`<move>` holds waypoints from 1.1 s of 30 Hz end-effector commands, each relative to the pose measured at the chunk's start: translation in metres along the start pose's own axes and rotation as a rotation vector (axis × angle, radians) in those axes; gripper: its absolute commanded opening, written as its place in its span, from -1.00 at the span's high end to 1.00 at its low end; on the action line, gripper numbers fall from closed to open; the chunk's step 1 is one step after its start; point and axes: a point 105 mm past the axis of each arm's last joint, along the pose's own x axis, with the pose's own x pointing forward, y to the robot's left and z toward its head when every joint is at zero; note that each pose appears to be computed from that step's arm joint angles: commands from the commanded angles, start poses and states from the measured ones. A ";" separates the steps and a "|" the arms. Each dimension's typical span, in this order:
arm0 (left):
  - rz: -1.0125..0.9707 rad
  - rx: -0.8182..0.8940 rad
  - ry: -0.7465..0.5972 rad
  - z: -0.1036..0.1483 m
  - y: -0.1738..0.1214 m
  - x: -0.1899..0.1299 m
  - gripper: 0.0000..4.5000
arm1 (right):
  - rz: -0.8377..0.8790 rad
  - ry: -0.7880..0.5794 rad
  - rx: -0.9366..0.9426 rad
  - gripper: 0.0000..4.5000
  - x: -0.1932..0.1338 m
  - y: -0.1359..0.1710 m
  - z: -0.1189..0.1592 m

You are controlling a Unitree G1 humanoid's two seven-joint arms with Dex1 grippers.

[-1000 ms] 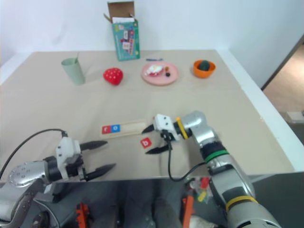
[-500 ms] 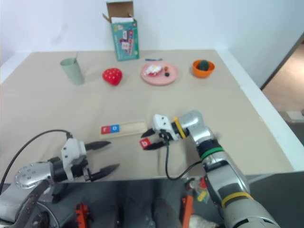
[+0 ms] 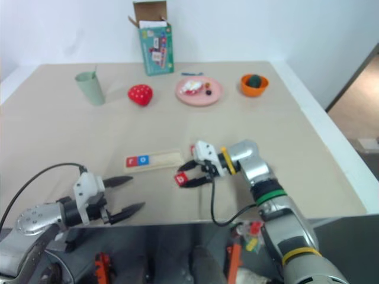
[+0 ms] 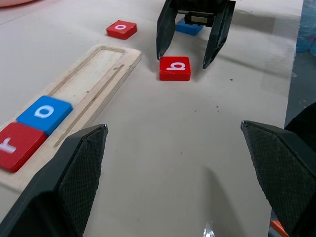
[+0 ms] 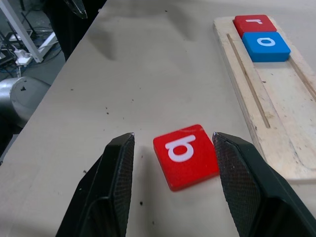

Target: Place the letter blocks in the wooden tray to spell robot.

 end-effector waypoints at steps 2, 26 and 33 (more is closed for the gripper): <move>-0.009 0.035 -0.008 0.005 -0.003 0.003 -1.00 | -0.008 0.000 -0.089 -0.08 0.009 -0.014 0.017; -0.004 0.023 0.019 -0.002 -0.011 0.001 -1.00 | 0.010 -0.064 -0.048 -0.08 0.014 -0.010 0.019; -0.009 0.024 0.019 -0.004 -0.010 0.003 -1.00 | -0.041 -0.072 -0.016 0.00 0.014 -0.004 0.013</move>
